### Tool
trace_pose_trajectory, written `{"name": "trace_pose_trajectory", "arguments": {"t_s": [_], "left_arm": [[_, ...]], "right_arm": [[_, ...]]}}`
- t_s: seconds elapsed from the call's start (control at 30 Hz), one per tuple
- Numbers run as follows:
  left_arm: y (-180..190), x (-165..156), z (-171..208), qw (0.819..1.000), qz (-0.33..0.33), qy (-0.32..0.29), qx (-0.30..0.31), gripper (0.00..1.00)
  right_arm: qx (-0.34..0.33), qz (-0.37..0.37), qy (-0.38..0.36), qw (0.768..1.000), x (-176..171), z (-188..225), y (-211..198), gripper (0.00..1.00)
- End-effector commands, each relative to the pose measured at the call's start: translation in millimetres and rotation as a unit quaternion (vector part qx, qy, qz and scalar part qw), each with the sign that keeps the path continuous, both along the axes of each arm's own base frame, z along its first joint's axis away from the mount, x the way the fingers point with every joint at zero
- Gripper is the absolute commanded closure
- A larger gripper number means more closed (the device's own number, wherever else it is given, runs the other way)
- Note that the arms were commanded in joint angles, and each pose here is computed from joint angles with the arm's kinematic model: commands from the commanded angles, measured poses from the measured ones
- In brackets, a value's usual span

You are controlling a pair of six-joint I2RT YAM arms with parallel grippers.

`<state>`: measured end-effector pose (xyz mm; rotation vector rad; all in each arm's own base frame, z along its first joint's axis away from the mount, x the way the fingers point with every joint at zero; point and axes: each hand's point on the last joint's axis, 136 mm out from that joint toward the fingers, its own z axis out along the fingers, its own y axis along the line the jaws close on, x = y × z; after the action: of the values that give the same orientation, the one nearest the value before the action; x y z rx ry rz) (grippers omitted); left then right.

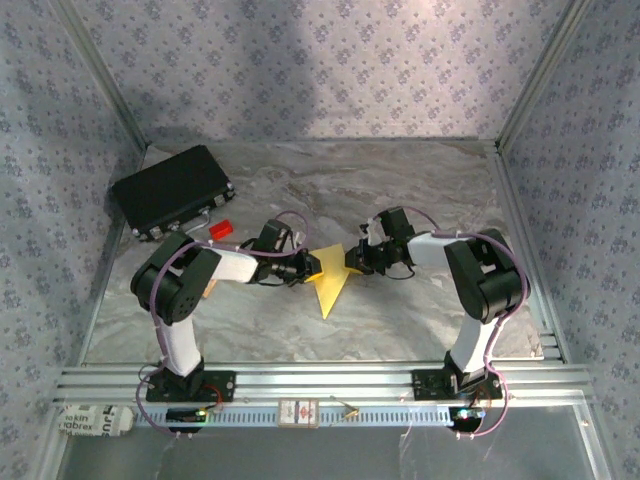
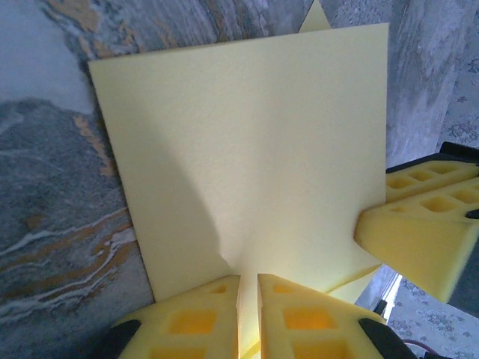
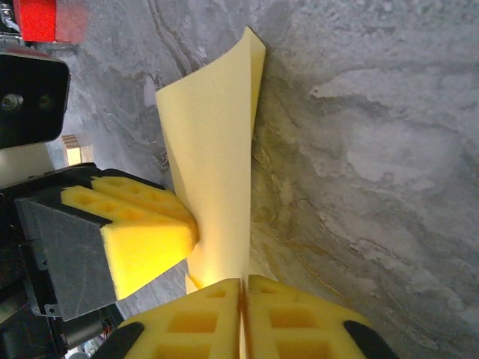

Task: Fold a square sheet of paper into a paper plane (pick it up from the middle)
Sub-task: Fold the wing for the fifth time at the center of the table.

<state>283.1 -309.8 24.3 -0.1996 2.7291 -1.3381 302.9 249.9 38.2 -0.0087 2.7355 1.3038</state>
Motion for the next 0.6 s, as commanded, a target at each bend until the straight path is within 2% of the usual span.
{"name": "trace_pose_trajectory", "arguments": {"t_s": [0.0, 0.17, 0.33, 0.57], "left_arm": [[12, -11, -17, 0.999, 0.008, 0.039, 0.032, 0.85], [4, 3, 12, 1.000, 0.014, 0.012, 0.009, 0.79], [-1, 11, 38, 1.000, 0.021, -0.008, -0.010, 0.75], [2, 9, 39, 0.999, 0.033, -0.004, -0.001, 0.77]], "right_arm": [[-0.002, -0.015, 0.018, 1.000, -4, 0, -3, 0.93], [0.010, -0.083, 0.031, 0.996, -4, 4, -5, 0.98], [-0.001, -0.146, 0.036, 0.989, -3, 5, -4, 0.99], [0.017, -0.234, 0.051, 0.971, -4, 2, -6, 0.99]]}}
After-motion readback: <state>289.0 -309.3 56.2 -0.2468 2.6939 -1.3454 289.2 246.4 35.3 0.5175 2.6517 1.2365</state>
